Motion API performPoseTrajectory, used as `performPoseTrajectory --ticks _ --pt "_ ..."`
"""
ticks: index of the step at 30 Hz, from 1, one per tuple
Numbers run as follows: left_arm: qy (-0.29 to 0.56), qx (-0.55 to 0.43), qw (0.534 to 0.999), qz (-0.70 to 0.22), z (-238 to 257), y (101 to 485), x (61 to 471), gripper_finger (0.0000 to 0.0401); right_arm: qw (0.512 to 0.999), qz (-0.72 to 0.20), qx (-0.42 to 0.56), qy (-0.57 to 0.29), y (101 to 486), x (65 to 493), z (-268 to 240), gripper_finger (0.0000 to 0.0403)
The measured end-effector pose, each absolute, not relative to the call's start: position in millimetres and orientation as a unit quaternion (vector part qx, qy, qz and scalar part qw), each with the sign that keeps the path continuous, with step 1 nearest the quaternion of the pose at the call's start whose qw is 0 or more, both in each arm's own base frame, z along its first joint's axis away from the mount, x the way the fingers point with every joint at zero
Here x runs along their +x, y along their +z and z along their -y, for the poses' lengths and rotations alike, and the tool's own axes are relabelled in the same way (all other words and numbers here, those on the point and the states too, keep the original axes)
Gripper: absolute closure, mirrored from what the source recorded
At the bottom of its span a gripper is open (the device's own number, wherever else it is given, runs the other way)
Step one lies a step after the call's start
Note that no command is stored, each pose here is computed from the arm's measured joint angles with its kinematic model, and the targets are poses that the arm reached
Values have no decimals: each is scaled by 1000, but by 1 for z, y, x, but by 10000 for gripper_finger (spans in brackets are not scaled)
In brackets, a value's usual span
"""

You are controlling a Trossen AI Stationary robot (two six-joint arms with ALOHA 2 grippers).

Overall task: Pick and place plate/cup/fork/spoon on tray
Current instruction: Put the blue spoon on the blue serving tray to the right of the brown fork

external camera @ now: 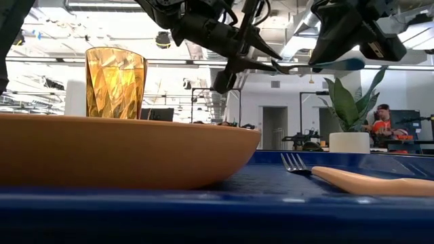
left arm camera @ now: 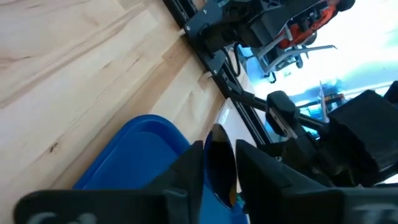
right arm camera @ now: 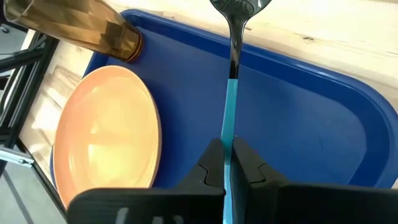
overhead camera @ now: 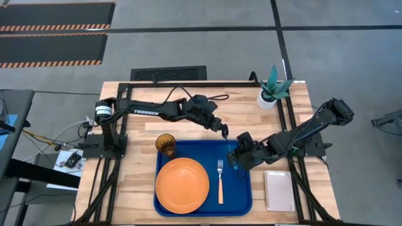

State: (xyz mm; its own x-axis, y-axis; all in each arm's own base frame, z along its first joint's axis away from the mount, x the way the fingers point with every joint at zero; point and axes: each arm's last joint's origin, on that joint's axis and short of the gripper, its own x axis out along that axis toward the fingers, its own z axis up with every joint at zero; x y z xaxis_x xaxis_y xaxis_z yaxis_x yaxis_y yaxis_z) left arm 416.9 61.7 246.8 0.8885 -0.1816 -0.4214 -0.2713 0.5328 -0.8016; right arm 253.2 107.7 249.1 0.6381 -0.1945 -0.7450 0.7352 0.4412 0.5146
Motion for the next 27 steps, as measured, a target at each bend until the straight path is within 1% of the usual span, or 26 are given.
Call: performPoseTrajectory --ticks 8,12,15,18,23,27 --pt "17 -470 849 -239 -61 246 417 392 793 -307 438 -293 249 253 -108 393" --pt "17 -467 851 -240 -60 246 417 394 797 -309 431 -290 250 253 -108 388" --pt "19 -468 849 -245 -60 245 416 398 797 -311 427 -291 249 253 -108 375" --pt "14 -464 851 -246 -60 245 416 398 797 -315 424 -293 249 252 -108 344" --pt "-11 -456 853 -252 -59 246 416 401 797 -321 425 -285 248 247 -117 269" --pt "-19 -448 858 -252 -58 246 417 401 789 -339 433 -273 247 234 -134 213"
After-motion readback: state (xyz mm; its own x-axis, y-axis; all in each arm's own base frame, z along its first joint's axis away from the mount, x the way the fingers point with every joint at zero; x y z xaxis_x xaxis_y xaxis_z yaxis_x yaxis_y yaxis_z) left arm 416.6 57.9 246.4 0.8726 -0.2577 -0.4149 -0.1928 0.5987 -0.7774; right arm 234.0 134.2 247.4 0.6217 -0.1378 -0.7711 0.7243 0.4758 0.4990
